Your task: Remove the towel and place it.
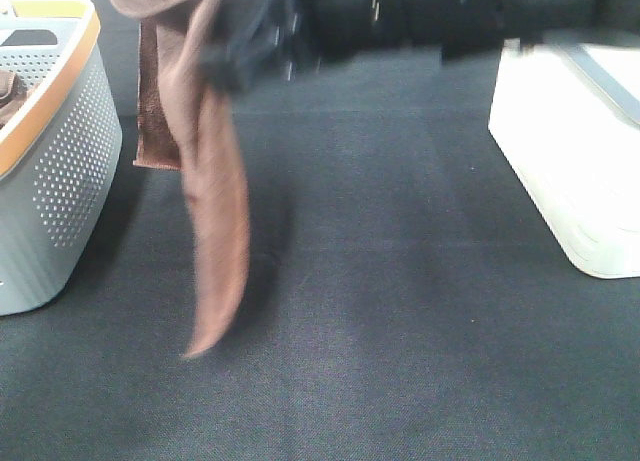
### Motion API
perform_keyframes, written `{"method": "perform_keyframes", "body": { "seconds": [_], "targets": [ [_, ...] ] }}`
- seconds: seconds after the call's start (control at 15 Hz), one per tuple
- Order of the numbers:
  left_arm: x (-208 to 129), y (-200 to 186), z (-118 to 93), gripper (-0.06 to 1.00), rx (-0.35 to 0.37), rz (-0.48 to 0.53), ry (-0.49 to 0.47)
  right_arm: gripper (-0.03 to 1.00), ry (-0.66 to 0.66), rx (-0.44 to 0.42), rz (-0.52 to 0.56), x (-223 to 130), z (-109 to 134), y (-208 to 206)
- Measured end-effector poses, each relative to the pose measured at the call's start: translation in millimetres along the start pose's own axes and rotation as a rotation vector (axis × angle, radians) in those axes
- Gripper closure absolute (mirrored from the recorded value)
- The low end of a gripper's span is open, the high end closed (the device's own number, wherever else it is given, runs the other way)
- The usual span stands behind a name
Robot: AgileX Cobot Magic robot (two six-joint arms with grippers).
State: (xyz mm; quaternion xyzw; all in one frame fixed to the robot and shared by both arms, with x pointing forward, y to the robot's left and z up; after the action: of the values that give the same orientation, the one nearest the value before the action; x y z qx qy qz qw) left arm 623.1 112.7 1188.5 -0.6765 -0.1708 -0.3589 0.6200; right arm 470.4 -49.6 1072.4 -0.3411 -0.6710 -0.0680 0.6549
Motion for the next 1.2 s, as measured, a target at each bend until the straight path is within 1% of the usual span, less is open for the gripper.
{"method": "perform_keyframes", "body": {
  "seconds": [0.07,0.13,0.27,0.33,0.4,0.47,0.53,0.6,0.73,0.8,0.87,0.93,1.0,1.07,1.2],
  "targets": [
    [-0.1,0.0,0.0,0.94,0.000,0.001,0.000,0.97,0.018,0.054,0.036,-12.4,7.3,0.3],
    [-0.2,0.0,0.0,0.94,0.000,0.002,0.000,0.97,0.022,0.075,0.079,-23.1,11.0,0.0],
    [-0.3,0.0,0.1,0.94,0.001,0.003,0.000,0.97,-0.022,0.149,0.166,-35.5,19.2,-1.8],
    [-0.4,0.0,0.1,0.94,0.001,0.004,0.001,0.97,-0.027,0.189,0.237,-42.1,23.1,-3.9],
    [-0.5,0.0,0.0,0.94,0.000,0.005,0.001,0.97,0.002,0.189,0.315,-48.5,23.4,-6.0],
    [-1.2,0.0,-0.4,0.94,-0.004,0.012,-0.002,0.97,0.015,0.153,0.384,-53.7,19.9,-7.8],
    [-1.3,0.0,-0.5,0.94,-0.005,0.013,-0.002,0.97,0.004,0.085,0.438,-56.9,12.8,-9.2],
    [-1.3,0.0,-0.8,0.94,-0.008,0.013,-0.003,0.97,0.058,-0.042,0.487,-55.7,0.7,-11.2],
    [-1.3,0.0,-0.7,0.94,-0.007,0.013,-0.003,0.97,0.080,-0.230,0.525,-48.9,-18.7,-16.2],
    [-1.2,0.0,-0.3,0.94,-0.003,0.012,-0.001,0.97,0.052,-0.326,0.523,-41.8,-29.7,-19.2],
    [-1.2,0.0,-0.2,0.94,-0.002,0.012,-0.001,0.97,0.014,-0.438,0.478,-25.3,-43.8,-22.8],
    [-1.2,0.0,-0.2,0.94,-0.002,0.012,-0.001,0.97,0.014,-0.438,0.478,-25.3,-43.8,-22.8],
    [-0.2,0.0,-0.1,0.94,-0.001,0.002,0.000,0.97,-0.016,-0.486,0.433,-11.9,-53.3,-24.8],
    [1.7,0.5,0.6,0.94,0.007,-0.017,0.005,0.97,-0.031,-0.533,0.395,-0.8,-66.1,-28.6],
    [8.7,5.6,1.2,0.94,0.024,-0.085,0.022,0.97,0.005,-0.621,0.332,12.1,-97.8,-40.0]
  ]
}}
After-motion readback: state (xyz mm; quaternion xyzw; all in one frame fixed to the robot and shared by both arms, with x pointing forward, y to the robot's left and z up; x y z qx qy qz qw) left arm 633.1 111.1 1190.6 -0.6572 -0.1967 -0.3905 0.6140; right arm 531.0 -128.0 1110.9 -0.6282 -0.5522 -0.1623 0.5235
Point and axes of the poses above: a point on each arm's last joint axis where the gripper is mounted, y pointing out along that axis toward the gripper, z along the wrist's bending axis when the last joint is at zero, x = y × z, the point moved 1 cm from there along y, pointing out along that axis toward the gripper, and after that the axes turned 6 degrees about -y, right-handed, at the moved point
